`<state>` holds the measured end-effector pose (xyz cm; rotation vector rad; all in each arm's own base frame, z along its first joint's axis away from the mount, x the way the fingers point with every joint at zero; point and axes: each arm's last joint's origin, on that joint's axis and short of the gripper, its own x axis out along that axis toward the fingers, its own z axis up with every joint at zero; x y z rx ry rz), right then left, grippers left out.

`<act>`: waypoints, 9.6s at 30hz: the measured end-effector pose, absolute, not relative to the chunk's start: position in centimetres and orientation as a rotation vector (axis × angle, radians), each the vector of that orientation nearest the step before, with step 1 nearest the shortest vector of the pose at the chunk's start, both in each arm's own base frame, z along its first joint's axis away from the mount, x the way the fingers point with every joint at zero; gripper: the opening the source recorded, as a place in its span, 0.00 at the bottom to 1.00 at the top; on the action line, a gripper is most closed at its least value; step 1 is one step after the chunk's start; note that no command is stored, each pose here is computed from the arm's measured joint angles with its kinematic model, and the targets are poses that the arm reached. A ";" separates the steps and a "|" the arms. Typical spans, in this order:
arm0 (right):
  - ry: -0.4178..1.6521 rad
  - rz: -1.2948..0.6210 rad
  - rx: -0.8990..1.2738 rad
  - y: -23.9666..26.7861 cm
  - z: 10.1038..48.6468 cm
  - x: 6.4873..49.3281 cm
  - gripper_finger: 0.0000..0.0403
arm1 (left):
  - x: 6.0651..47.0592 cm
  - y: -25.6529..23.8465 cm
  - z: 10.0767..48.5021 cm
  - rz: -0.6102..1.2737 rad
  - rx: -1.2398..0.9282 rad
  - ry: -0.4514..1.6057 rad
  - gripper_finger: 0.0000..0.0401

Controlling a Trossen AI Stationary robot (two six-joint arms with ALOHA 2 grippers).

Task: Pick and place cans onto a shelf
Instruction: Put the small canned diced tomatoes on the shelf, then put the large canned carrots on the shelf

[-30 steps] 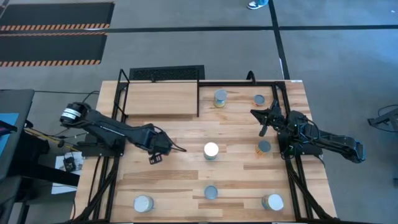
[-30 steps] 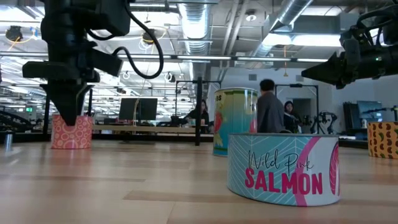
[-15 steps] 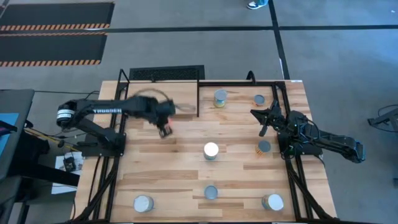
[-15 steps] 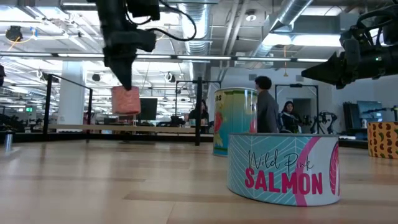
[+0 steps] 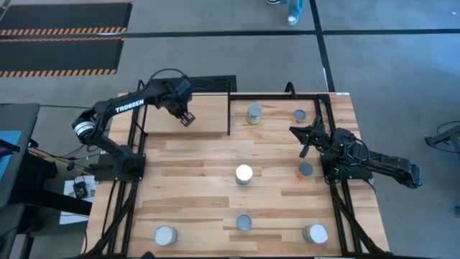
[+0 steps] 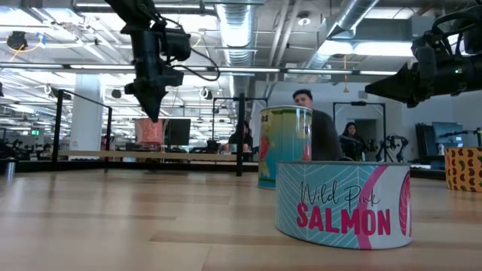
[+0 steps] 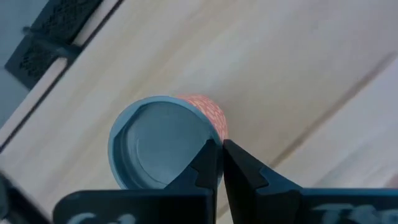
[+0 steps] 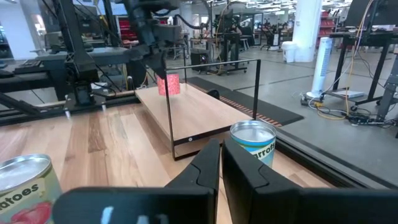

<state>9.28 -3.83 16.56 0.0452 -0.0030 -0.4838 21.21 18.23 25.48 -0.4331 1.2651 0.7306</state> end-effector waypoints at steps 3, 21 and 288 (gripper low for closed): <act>-0.003 -0.484 0.045 -3.8 16.6 9.3 0.11 | 20.3 19.0 25.2 0.744 -0.450 1.303 0.00; -0.003 -0.484 0.045 -3.8 16.6 9.3 0.11 | 16.5 23.6 25.2 0.913 -0.488 1.226 0.00; 0.915 0.163 -0.359 1.6 23.4 47.9 0.01 | 16.9 3.0 19.7 0.224 0.077 -0.014 0.00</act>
